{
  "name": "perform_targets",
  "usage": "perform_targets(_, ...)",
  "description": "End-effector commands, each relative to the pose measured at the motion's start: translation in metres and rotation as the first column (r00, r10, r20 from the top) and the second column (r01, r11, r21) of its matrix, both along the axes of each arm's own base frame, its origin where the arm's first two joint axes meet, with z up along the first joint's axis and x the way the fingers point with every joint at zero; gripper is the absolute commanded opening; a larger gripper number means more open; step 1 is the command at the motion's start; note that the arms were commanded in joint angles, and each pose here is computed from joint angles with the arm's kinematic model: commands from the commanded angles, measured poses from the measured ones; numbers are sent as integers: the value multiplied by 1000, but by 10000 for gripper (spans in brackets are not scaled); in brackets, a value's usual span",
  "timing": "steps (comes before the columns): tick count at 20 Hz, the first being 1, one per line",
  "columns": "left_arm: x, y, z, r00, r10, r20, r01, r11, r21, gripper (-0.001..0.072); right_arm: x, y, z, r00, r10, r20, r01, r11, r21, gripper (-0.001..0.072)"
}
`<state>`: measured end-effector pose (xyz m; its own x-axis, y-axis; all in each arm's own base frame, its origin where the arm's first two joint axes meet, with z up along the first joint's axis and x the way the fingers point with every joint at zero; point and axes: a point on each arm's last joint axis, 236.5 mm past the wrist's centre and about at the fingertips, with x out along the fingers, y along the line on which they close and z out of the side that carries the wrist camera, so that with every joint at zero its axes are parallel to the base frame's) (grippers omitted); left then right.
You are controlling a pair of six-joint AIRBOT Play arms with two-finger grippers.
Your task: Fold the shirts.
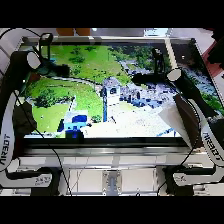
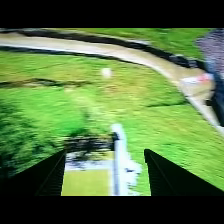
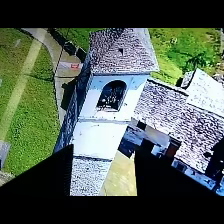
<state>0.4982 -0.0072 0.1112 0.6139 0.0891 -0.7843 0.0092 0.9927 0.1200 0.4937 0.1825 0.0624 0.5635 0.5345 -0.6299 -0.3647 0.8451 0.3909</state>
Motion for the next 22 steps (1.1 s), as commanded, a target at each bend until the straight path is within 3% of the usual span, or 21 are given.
perform_targets(1,-3,148,38,918,353,180,-389,890,238,562,0,1,0,1000,1,-1,-1,1000,0,437)
perform_targets(4,-45,223,-5,811,584,45,-583,797,160,586,1,1,1,1000,-3,2,3,1000,4,437)
perform_targets(5,-61,239,-28,787,615,-45,-604,783,150,696,1,1,1,1000,-5,3,5,1000,8,437)
perform_targets(6,-74,248,-50,762,634,-129,-623,773,122,702,1,1,1,1000,-4,3,4,1000,6,437)
perform_targets(8,-105,265,-89,663,695,-278,-707,704,73,702,4,0,3,1000,-13,13,13,1000,8,437)
perform_targets(11,-140,286,-125,548,736,-399,-766,633,115,703,4,0,3,1000,-16,16,16,1000,9,437)
perform_targets(14,-151,300,-146,509,746,-429,-769,618,164,703,2,1,2,1000,-7,5,7,1000,11,437)
perform_targets(22,-149,314,-179,508,739,-443,-750,632,195,702,-6,7,0,999,17,-29,-16,999,31,437)
